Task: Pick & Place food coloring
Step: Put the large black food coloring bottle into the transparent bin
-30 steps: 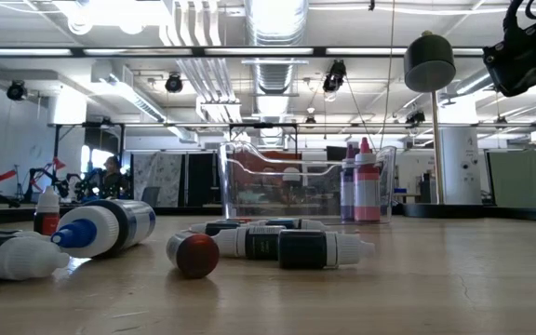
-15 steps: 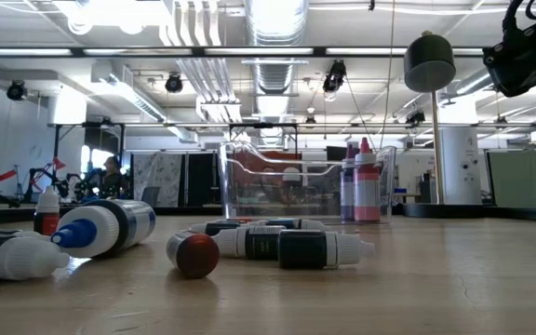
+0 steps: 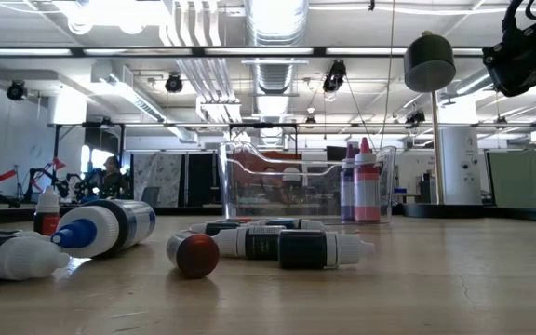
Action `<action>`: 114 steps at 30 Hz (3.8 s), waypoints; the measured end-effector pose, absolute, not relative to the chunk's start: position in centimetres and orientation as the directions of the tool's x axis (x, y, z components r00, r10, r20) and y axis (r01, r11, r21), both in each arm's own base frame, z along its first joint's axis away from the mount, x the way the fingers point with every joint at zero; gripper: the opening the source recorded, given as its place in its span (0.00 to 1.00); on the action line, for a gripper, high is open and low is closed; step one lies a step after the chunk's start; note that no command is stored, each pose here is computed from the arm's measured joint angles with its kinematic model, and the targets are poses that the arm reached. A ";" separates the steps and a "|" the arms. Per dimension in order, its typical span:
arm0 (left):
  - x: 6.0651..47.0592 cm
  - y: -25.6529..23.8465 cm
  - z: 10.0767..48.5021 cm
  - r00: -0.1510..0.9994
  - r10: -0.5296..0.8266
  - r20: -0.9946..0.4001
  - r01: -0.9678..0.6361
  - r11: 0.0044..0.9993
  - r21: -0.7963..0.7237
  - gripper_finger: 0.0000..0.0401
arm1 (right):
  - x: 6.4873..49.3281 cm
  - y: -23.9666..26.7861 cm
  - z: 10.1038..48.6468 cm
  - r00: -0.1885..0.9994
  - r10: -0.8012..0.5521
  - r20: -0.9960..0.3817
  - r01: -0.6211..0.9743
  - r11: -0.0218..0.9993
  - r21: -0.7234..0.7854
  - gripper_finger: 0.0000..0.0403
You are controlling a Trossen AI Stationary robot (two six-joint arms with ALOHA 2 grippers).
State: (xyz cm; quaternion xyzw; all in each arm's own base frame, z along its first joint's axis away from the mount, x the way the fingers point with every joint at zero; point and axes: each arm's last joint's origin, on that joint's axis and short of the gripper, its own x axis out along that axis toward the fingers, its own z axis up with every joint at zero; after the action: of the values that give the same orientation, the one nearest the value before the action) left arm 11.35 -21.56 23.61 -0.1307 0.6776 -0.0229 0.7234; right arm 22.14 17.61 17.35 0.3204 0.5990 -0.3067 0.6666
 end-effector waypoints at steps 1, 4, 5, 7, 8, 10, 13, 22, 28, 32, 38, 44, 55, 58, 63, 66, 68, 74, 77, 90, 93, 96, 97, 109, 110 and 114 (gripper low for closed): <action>11.3 -21.5 23.6 0.080 -0.208 -0.975 -0.144 0.965 -0.218 0.32 | 22.1 17.6 17.3 0.094 -0.026 -0.995 0.793 0.607 0.059 0.56; 11.3 -21.5 23.6 0.077 -0.204 -0.976 -0.147 0.966 -0.214 0.27 | 22.1 17.6 17.3 0.094 -0.025 -0.995 0.792 0.607 0.059 0.56; 11.3 -21.5 23.7 0.077 -0.203 -0.976 -0.148 0.966 -0.213 0.25 | 22.1 17.6 17.3 0.094 -0.025 -0.995 0.792 0.607 0.059 0.56; 11.3 -21.5 23.7 0.077 -0.204 -0.976 -0.149 0.965 -0.214 0.22 | 22.1 17.6 17.3 0.094 -0.026 -0.995 0.792 0.607 0.059 0.56; 11.4 -21.5 23.8 0.078 -0.206 -0.975 -0.149 0.965 -0.216 0.21 | 22.1 17.6 17.3 0.094 -0.026 -0.995 0.792 0.607 0.059 0.56; 11.4 -21.5 23.9 0.077 -0.204 -0.976 -0.149 0.966 -0.213 0.21 | 22.1 17.6 17.3 0.094 -0.026 -0.995 0.792 0.607 0.059 0.56; 11.2 -21.3 24.3 0.062 -0.172 -0.983 -0.166 0.970 -0.180 0.21 | 22.1 17.6 17.3 0.095 -0.028 -0.995 0.792 0.607 0.059 0.56; 12.2 -20.0 27.7 0.133 -0.050 -0.990 -0.244 0.966 -0.081 0.20 | 22.2 17.5 17.4 0.117 -0.054 -0.992 0.792 0.607 0.061 0.56; 15.6 -17.3 31.2 0.203 -0.003 -0.979 -0.408 0.909 -0.088 0.20 | 22.4 17.6 17.8 0.146 -0.064 -0.987 0.776 0.626 0.074 0.56; 18.5 -14.2 34.1 0.267 0.018 -0.963 -0.511 0.850 -0.126 0.20 | 22.3 17.6 18.1 0.157 -0.066 -0.985 0.763 0.641 0.079 0.56; 22.0 -8.6 38.8 0.413 0.151 -0.898 -0.589 0.796 -0.138 0.20 | 21.7 17.8 19.1 0.215 -0.091 -0.972 0.752 0.650 0.106 0.56; 25.4 -2.3 40.8 0.414 0.281 -0.866 -0.594 0.804 -0.023 0.20 | 21.1 17.4 19.9 0.256 -0.166 -0.952 0.777 0.622 0.101 0.56; 31.8 4.0 38.0 0.292 0.279 -0.915 -0.391 0.908 0.152 0.20 | 21.0 17.3 20.0 0.277 -0.182 -0.943 0.773 0.626 0.106 0.56; 33.4 4.2 36.8 0.291 0.275 -0.916 -0.240 0.948 0.208 0.20 | 21.0 17.1 19.8 0.288 -0.208 -0.935 0.798 0.591 0.115 0.56; 36.0 5.1 34.2 0.284 0.255 -0.924 -0.086 0.967 0.241 0.20 | 20.9 16.9 19.5 0.287 -0.228 -0.930 0.852 0.505 0.139 0.56; 36.9 5.9 32.7 0.251 0.216 -0.943 -0.029 0.976 0.216 0.20 | 20.8 16.8 19.3 0.282 -0.233 -0.931 0.877 0.457 0.151 0.56; 37.3 6.5 31.9 0.234 0.186 -0.954 -0.012 0.982 0.188 0.20 | 20.7 16.7 19.2 0.278 -0.236 -0.931 0.890 0.428 0.157 0.56; 38.0 8.7 30.0 0.181 0.171 -0.969 -0.040 0.985 0.166 0.20 | 20.6 16.5 18.9 0.268 -0.245 -0.932 0.922 0.344 0.175 0.56; 38.2 9.6 29.4 0.171 0.174 -0.970 -0.061 0.984 0.165 0.20 | 20.8 16.3 18.9 0.266 -0.248 -0.932 0.930 0.321 0.179 0.56; 37.8 11.5 25.0 0.120 0.096 -0.988 -0.173 0.982 0.075 0.20 | 21.4 15.5 18.9 0.259 -0.255 -0.931 0.940 0.289 0.182 0.56; 37.2 11.7 24.7 0.157 0.083 -0.984 -0.205 0.978 0.050 0.21 | 21.4 15.5 18.9 0.259 -0.256 -0.932 0.940 0.290 0.181 0.56; 36.8 11.6 24.9 0.197 0.093 -0.976 -0.215 0.975 0.050 0.23 | 21.3 15.5 18.8 0.257 -0.257 -0.932 0.940 0.289 0.179 0.56; 36.8 11.6 25.0 0.217 0.100 -0.971 -0.217 0.975 0.052 0.23 | 21.3 15.5 18.8 0.257 -0.256 -0.932 0.940 0.289 0.180 0.56; 36.4 11.6 25.0 0.221 0.170 -0.960 -0.234 0.965 0.117 0.26 | 21.4 15.5 18.8 0.257 -0.254 -0.932 0.941 0.285 0.182 0.56; 36.4 11.6 25.0 0.217 0.169 -0.961 -0.234 0.965 0.117 0.27 | 21.4 15.5 18.8 0.258 -0.254 -0.932 0.941 0.284 0.183 0.56; 36.4 11.7 25.5 0.228 0.175 -0.958 -0.232 0.965 0.121 0.32 | 21.4 15.5 18.8 0.259 -0.253 -0.932 0.941 0.284 0.184 0.56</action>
State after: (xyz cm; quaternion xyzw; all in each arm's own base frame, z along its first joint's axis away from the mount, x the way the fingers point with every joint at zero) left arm 36.42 11.67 25.48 -0.0234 0.6077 0.1300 0.7831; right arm 21.39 15.51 18.75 0.4072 0.4224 -0.4382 0.6810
